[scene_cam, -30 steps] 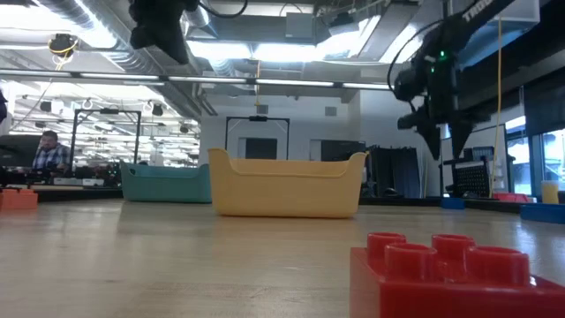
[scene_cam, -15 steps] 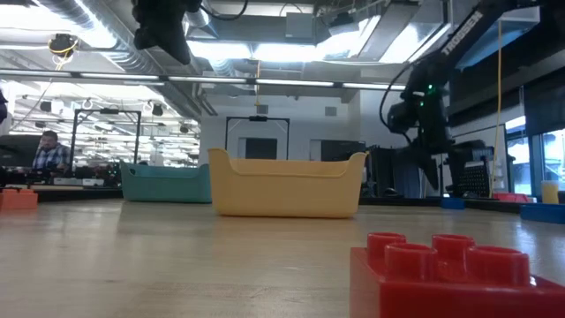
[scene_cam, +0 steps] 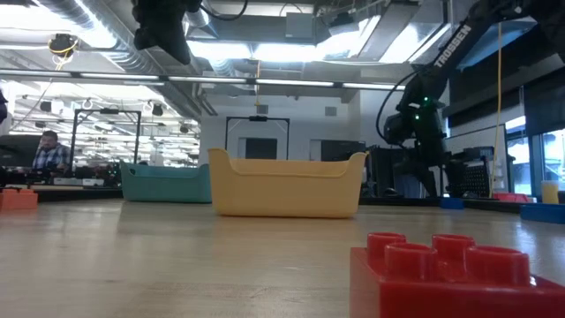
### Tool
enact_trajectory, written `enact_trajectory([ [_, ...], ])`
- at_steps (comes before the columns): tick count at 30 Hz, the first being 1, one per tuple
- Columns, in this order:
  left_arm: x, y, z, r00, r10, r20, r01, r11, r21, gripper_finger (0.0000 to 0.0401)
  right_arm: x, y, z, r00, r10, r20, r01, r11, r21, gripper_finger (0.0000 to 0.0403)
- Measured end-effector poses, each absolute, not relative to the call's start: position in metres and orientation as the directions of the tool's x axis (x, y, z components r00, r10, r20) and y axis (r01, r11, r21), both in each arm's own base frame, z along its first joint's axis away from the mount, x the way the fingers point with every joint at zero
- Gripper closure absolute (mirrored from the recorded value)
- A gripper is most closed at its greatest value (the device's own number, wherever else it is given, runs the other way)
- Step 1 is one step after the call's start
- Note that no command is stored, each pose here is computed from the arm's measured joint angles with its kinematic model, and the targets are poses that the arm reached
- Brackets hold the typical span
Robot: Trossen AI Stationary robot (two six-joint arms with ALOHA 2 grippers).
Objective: Sort & place blocks by color
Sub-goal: Put the top blue 4 stud game piece into the blue bin
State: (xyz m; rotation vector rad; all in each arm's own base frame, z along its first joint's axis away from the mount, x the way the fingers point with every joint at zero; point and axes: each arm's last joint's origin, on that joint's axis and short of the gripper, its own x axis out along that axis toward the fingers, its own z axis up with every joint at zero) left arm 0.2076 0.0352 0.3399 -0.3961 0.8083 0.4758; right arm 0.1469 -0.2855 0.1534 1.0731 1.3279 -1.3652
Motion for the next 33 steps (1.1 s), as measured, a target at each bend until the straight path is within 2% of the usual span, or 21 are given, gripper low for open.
enact_trajectory([
  [5,0.208,0.035,0.340,0.597,0.251,-0.762,-0.544,0.824,-0.154,0.0401,0.146,-0.286,0.153,-0.166,-0.022,-0.986,0.986,0.005,-0.166,0.0204],
  [17,0.208,0.035,0.340,0.597,0.251,-0.762,-0.544,0.824,-0.154,0.0401,0.148,-0.286,0.155,-0.036,0.033,-0.999,0.992,0.122,-0.032,0.0211],
  [21,0.208,0.035,0.340,0.597,0.251,-0.762,-0.545,0.824,-0.155,0.0401,0.150,-0.285,0.155,0.028,0.062,-0.998,0.992,0.125,0.036,0.0211],
  [24,0.208,0.035,0.340,0.597,0.251,-0.762,-0.545,0.824,-0.155,0.0401,0.154,-0.284,0.155,0.080,0.082,-0.993,0.981,0.171,0.093,0.0212],
  [27,0.208,0.035,0.340,0.597,0.251,-0.762,-0.545,0.824,-0.155,0.0401,0.159,-0.282,0.153,0.070,0.073,-0.995,0.972,0.219,0.085,0.0212],
  [33,0.208,0.035,0.340,0.597,0.252,-0.762,-0.545,0.824,-0.155,0.0401,0.159,-0.279,0.150,-0.031,0.052,-0.998,0.960,0.280,-0.015,0.0212],
])
